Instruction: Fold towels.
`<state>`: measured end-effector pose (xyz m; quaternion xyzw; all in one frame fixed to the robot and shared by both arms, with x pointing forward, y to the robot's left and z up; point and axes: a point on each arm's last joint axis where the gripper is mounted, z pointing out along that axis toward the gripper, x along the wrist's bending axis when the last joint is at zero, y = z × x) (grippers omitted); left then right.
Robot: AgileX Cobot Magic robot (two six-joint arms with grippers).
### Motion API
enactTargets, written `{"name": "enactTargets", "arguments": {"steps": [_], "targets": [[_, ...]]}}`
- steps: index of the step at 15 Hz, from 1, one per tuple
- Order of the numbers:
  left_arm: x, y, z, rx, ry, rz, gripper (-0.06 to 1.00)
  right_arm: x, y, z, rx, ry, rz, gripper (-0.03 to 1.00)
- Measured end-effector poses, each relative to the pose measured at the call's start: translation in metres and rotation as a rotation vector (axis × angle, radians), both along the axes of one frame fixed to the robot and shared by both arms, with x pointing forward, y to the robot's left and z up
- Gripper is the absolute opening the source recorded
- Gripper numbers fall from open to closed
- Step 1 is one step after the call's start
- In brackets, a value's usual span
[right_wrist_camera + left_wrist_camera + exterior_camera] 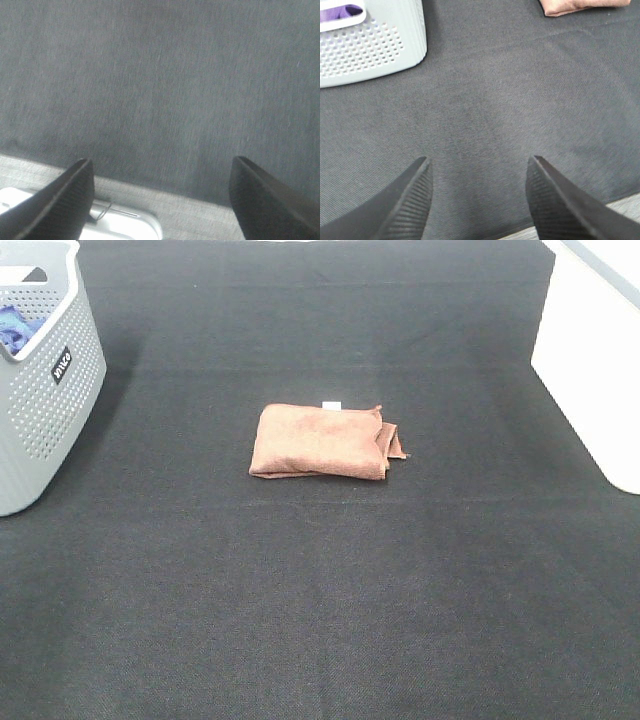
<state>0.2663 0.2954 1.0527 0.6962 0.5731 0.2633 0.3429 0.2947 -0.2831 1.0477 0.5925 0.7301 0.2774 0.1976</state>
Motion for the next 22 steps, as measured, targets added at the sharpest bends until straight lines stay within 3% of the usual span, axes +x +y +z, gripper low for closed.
{"name": "enactTargets", "arguments": {"steps": [3, 8, 18, 20, 22], "targets": [[0.000, -0.001, -0.002, 0.057, -0.007, -0.053, 0.55, 0.001, 0.000, 0.001, -0.017, -0.025, 0.018, 0.71], [-0.001, -0.003, -0.003, 0.064, -0.010, -0.101, 0.55, 0.001, 0.000, -0.003, -0.019, -0.006, 0.023, 0.71], [-0.001, -0.004, -0.003, 0.063, -0.009, -0.101, 0.55, 0.001, 0.000, -0.003, -0.011, -0.005, 0.012, 0.71], [-0.001, -0.003, -0.003, 0.063, -0.009, -0.089, 0.55, -0.005, -0.003, 0.000, 0.002, -0.048, -0.046, 0.71], [0.000, -0.001, -0.003, 0.063, -0.008, -0.016, 0.55, -0.017, -0.005, 0.004, 0.007, -0.130, -0.083, 0.71]]}}
